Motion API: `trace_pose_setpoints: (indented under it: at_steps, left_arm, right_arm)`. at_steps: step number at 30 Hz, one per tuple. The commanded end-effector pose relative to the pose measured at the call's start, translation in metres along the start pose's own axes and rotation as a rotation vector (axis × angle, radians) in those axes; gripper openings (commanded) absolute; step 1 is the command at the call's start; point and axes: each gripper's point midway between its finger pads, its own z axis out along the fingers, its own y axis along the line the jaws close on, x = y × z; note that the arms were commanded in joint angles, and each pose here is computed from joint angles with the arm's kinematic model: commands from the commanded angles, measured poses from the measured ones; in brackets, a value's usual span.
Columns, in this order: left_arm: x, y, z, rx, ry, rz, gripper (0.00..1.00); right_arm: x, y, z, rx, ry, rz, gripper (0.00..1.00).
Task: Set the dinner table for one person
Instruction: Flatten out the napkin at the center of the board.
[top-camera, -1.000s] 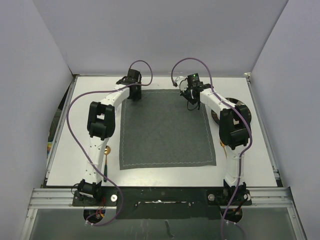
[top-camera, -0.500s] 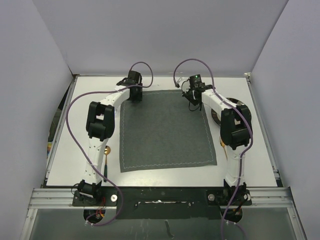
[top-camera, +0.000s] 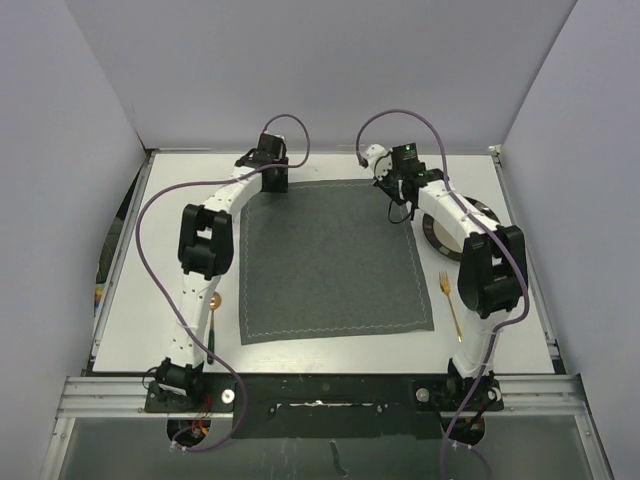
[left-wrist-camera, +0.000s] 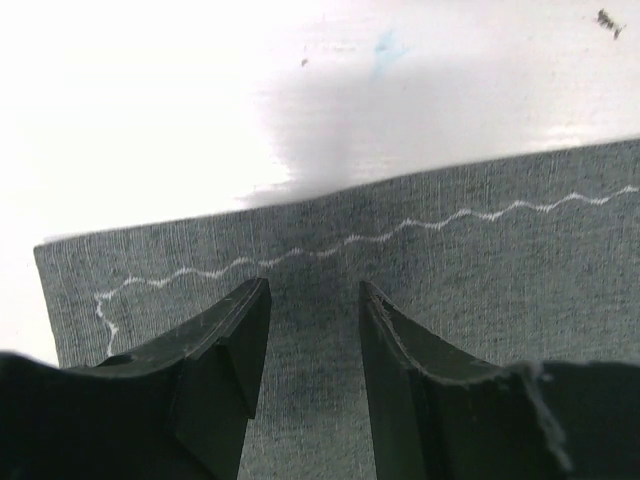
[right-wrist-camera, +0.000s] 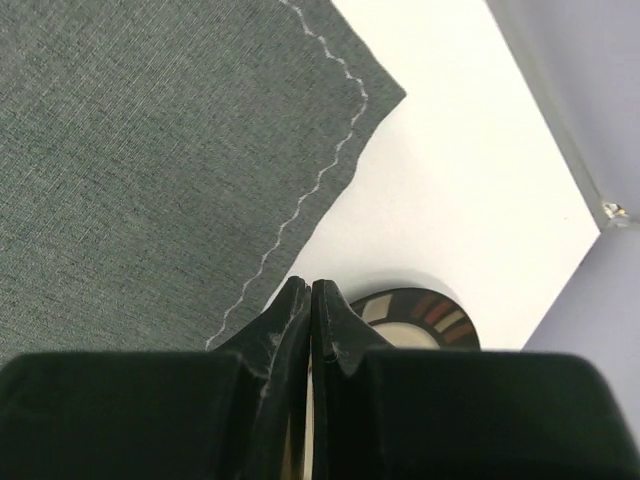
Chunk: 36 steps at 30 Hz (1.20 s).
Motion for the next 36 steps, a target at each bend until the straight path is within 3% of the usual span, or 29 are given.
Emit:
trace_pose_setpoints:
  at_steps: [1, 6, 8, 10, 13, 16, 20, 25, 28, 29, 30, 33, 36]
  left_arm:
    - [-0.015, -0.001, 0.012, 0.025, -0.032, 0.013, 0.40]
    - [-0.021, 0.007, -0.009, -0.016, -0.028, 0.026, 0.36]
    - [-0.020, 0.017, -0.030, -0.033, -0.040, -0.002, 0.28]
    - [-0.006, 0.034, -0.047, -0.064, -0.016, -0.063, 0.13]
    - [0.005, 0.053, -0.080, -0.078, -0.021, -0.147, 0.10]
    - [0.002, 0.058, -0.122, -0.069, -0.108, -0.170, 0.14]
    - [-0.006, 0.059, -0.179, -0.033, -0.199, -0.197, 0.22]
    - [-0.006, 0.052, -0.211, 0.001, -0.242, -0.195, 0.38]
    - [-0.008, 0.041, -0.228, 0.015, -0.271, -0.169, 0.41]
    - [-0.008, 0.038, -0.235, 0.017, -0.279, -0.162, 0.57]
    - [-0.008, 0.036, -0.242, 0.019, -0.288, -0.158, 0.67]
    - [-0.005, 0.033, -0.265, 0.029, -0.314, -0.172, 0.76]
    - [0.002, 0.035, -0.287, 0.040, -0.332, -0.197, 0.75]
  right_arm:
    - [-0.017, -0.029, -0.028, 0.089, -0.066, 0.012, 0.00]
    - [-0.017, -0.029, -0.029, 0.076, -0.071, 0.035, 0.00]
    - [-0.018, -0.026, -0.025, 0.063, -0.075, 0.047, 0.00]
    - [-0.024, -0.019, -0.016, 0.022, -0.104, 0.055, 0.00]
    - [-0.035, -0.014, 0.016, -0.024, -0.108, 0.039, 0.00]
    - [-0.052, -0.026, 0.048, -0.052, -0.120, 0.095, 0.00]
    - [-0.080, -0.042, 0.055, -0.072, -0.199, 0.166, 0.00]
    - [-0.085, -0.026, 0.072, -0.096, -0.192, 0.122, 0.00]
    - [-0.081, -0.016, 0.080, -0.118, -0.176, 0.125, 0.00]
    - [-0.080, -0.013, 0.082, -0.125, -0.173, 0.130, 0.00]
    - [-0.080, -0.011, 0.083, -0.134, -0.175, 0.138, 0.00]
    - [-0.081, 0.000, 0.093, -0.170, -0.171, 0.140, 0.00]
    - [-0.087, 0.010, 0.106, -0.195, -0.158, 0.120, 0.00]
